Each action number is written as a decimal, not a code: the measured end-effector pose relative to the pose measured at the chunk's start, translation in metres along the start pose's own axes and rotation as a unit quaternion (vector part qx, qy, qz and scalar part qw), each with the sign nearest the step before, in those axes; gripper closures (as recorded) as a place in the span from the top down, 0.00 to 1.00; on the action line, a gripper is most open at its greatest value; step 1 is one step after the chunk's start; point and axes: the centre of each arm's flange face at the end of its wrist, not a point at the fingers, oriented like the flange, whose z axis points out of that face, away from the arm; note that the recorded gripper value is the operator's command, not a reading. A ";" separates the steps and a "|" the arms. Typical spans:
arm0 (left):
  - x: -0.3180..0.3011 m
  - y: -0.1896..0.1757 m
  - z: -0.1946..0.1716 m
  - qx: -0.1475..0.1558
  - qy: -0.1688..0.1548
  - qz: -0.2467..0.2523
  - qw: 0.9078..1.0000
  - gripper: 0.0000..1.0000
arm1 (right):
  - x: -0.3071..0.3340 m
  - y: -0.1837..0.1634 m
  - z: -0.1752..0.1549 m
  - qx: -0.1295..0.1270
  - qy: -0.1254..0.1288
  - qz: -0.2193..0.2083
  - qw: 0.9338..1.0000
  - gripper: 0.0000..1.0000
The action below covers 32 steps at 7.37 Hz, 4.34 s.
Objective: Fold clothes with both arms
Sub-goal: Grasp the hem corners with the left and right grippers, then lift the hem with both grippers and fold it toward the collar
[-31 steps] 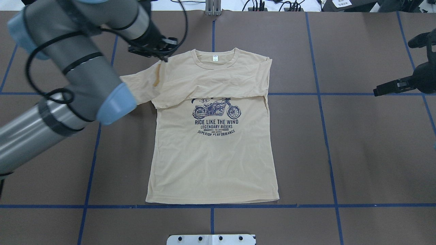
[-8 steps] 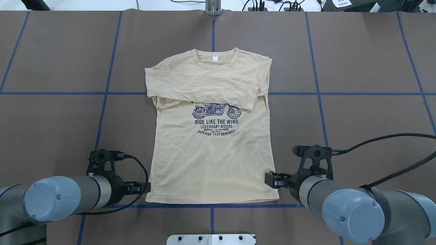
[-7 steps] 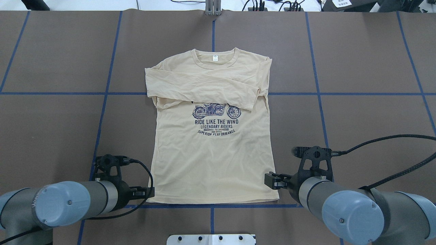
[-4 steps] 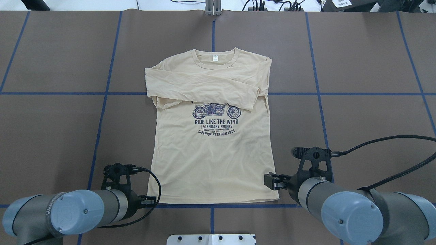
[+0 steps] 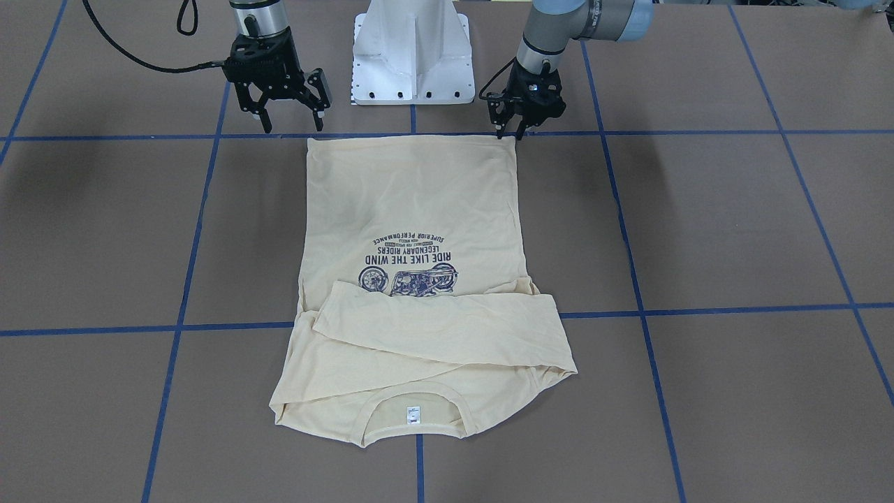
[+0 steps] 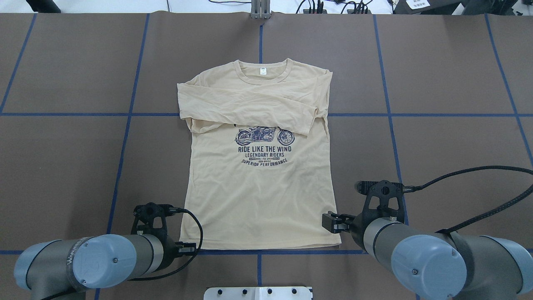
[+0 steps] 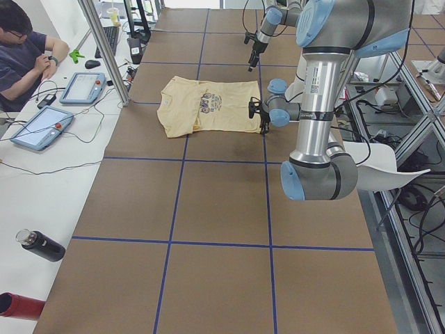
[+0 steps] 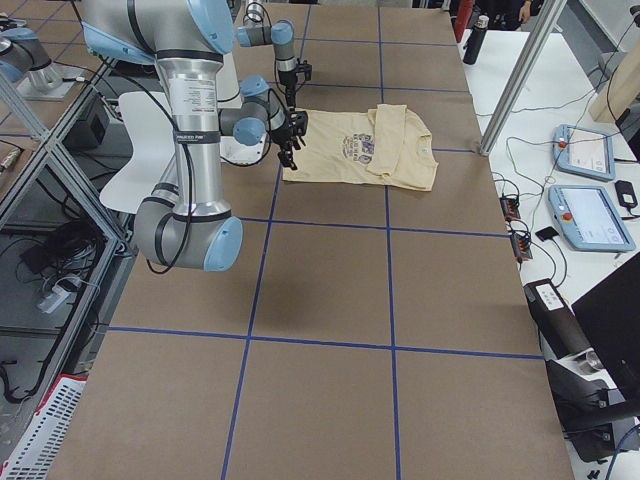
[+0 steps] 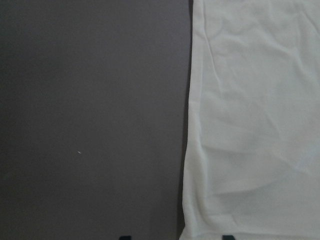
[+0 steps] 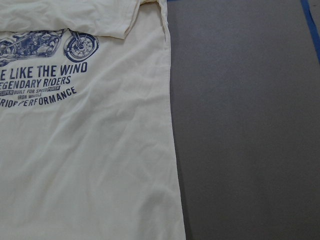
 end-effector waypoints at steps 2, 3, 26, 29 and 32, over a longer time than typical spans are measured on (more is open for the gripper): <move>0.000 0.000 0.001 0.000 0.000 0.000 1.000 0.00 | -0.001 0.001 0.000 -0.001 0.000 0.000 1.000 1.00; 0.000 0.000 0.001 0.000 0.000 0.001 1.000 0.00 | -0.001 0.001 0.000 -0.001 -0.001 -0.001 1.000 1.00; 0.003 -0.003 -0.007 0.004 0.007 -0.008 1.000 0.00 | -0.015 0.076 0.065 0.011 0.041 -0.035 0.998 0.00; 0.015 -0.007 -0.056 0.004 0.042 -0.006 0.999 0.00 | -0.021 0.050 0.022 0.003 0.008 -0.017 1.000 0.00; 0.032 0.008 -0.183 -0.045 0.088 0.004 0.995 0.00 | -0.015 0.030 -0.089 -0.068 -0.031 -0.011 0.997 0.00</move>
